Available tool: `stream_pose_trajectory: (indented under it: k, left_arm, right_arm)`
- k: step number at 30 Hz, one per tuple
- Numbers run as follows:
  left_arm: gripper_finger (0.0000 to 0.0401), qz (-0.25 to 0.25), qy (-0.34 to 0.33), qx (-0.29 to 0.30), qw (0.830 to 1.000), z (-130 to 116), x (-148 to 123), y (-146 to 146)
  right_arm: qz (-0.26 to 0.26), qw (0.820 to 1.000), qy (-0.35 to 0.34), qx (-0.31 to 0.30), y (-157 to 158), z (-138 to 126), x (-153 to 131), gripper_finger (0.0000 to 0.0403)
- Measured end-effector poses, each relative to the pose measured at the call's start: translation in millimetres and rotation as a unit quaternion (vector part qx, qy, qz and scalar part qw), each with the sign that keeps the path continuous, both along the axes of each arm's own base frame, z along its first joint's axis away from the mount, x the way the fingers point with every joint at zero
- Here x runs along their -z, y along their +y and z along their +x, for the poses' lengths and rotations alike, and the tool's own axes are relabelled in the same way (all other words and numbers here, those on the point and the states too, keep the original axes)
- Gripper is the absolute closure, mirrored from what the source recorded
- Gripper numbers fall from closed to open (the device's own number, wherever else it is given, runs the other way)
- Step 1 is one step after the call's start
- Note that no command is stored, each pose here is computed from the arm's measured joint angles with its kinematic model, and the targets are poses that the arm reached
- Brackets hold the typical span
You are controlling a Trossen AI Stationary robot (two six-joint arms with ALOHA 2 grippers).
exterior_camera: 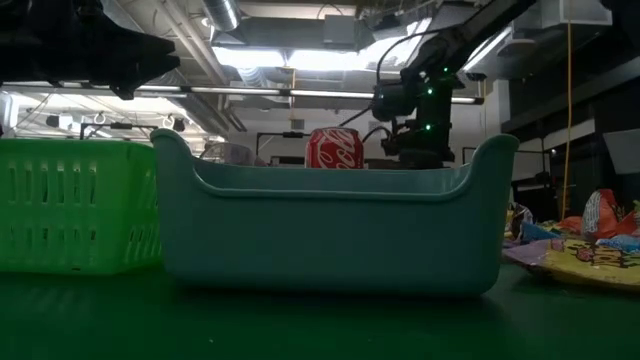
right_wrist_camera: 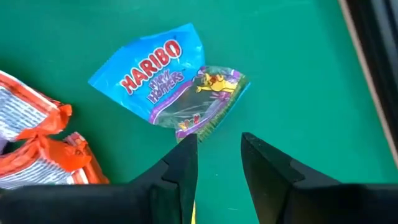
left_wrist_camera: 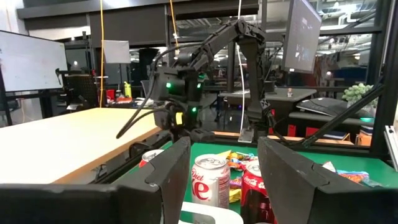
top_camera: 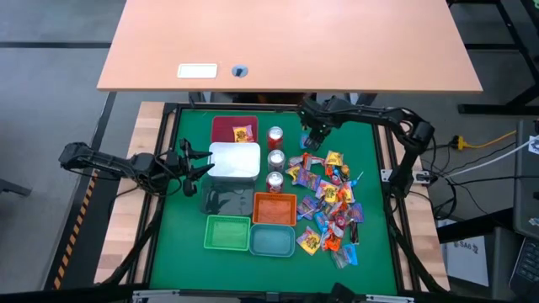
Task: Sort candy
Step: Put the violet candy into the white bin
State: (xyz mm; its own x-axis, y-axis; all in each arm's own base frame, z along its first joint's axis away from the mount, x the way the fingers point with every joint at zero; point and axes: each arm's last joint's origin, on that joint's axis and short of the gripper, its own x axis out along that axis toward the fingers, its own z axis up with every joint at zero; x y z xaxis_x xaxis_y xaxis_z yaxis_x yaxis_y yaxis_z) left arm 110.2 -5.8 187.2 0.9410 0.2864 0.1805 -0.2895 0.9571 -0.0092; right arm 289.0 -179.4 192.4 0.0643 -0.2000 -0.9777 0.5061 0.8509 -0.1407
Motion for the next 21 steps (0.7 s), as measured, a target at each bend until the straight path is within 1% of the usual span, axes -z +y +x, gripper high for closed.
stream_pose_trajectory:
  k: [12, 15, 21]
  left_arm:
    - [0.0223, 0.000, 0.000, 0.000, 1.000, 0, 0, 0]
    - [0.0223, 0.000, 0.000, 0.000, 1.000, 0, 0, 0]
    - [0.0223, 0.000, 0.001, 0.000, 1.000, 0, 0, 0]
  right_arm:
    - [0.021, 0.999, 0.031, 0.001, -5, 8, 31, 0.0282]
    - [0.034, 0.999, 0.024, -0.001, -5, 10, 35, 0.0281]
    - [0.033, 0.999, 0.003, -0.003, -7, 15, 40, 0.0281]
